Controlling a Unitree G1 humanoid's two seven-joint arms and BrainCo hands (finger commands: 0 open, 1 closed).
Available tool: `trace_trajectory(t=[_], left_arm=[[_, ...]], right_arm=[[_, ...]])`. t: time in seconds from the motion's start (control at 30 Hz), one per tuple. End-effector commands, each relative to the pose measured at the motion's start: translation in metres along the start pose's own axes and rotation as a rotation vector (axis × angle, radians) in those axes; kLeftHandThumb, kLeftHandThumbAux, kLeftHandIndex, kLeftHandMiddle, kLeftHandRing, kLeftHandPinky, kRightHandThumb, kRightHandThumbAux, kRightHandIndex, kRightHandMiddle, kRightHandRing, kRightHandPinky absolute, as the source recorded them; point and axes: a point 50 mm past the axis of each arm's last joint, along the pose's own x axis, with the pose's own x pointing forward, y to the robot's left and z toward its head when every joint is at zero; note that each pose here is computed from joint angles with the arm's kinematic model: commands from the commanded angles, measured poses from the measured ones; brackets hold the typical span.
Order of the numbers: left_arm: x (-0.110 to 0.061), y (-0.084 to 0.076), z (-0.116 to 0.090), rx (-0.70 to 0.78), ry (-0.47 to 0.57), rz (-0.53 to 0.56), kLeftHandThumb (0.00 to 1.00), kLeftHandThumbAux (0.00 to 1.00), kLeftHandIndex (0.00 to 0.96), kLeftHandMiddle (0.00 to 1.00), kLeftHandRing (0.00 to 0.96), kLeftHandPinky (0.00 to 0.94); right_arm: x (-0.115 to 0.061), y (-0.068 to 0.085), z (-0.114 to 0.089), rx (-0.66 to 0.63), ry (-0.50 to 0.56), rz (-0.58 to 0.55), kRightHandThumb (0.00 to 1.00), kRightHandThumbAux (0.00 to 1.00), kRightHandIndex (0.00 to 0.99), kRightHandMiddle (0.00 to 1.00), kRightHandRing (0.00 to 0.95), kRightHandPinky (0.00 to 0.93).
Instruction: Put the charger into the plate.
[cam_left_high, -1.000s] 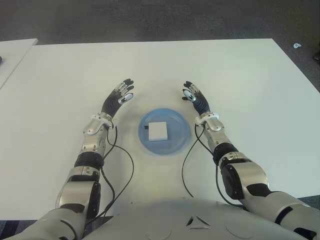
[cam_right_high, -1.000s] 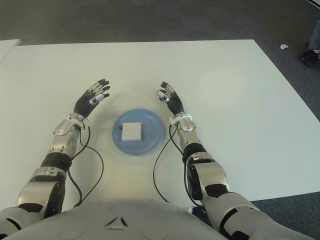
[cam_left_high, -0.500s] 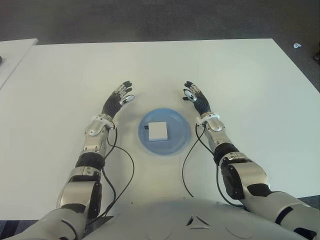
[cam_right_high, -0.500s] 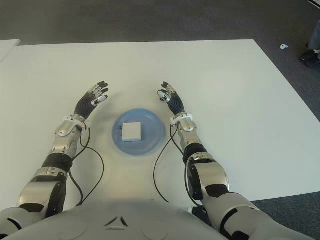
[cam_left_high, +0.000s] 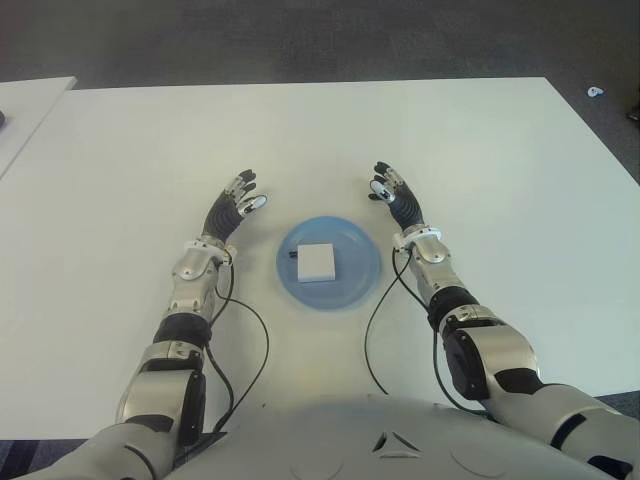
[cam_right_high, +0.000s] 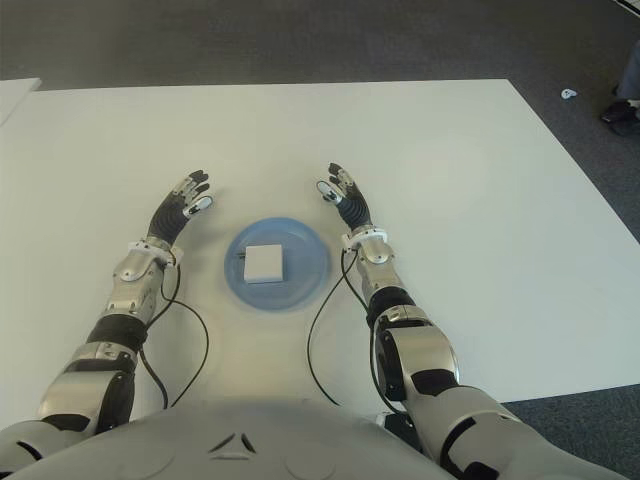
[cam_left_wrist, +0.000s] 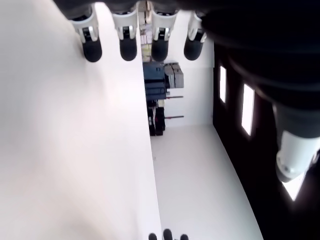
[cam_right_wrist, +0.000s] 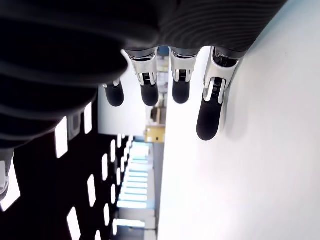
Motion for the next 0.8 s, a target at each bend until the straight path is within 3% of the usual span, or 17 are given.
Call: trace_trajectory(t=[0.03, 0.3, 0.8], left_arm=[[-0.004, -0.015, -0.017, 0.019, 0.045, 0.085, 0.000, 0.551, 0.000, 0.000, 0.000, 0.000], [-0.007, -0.027, -0.021, 0.031, 0.011, 0.131, 0.008, 0.523, 0.000, 0.000, 0.000, 0.000], [-0.011, -0.035, -0.018, -0.047, -0.060, 0.069, 0.000, 0.539, 0.000, 0.000, 0.000, 0.000]], right_arm=[[-0.027, -0.006, -0.043, 0.026, 0.210, -0.038, 0.000, 0.427, 0.000, 0.031, 0.028, 0.054], [-0.031, -0.009, -0.045, 0.034, 0.207, -0.041, 0.000, 0.431, 0.000, 0.023, 0.020, 0.049], [-0.038, -0.012, -0.048, 0.031, 0.199, -0.036, 0.000, 0.429, 0.000, 0.031, 0.025, 0.052]])
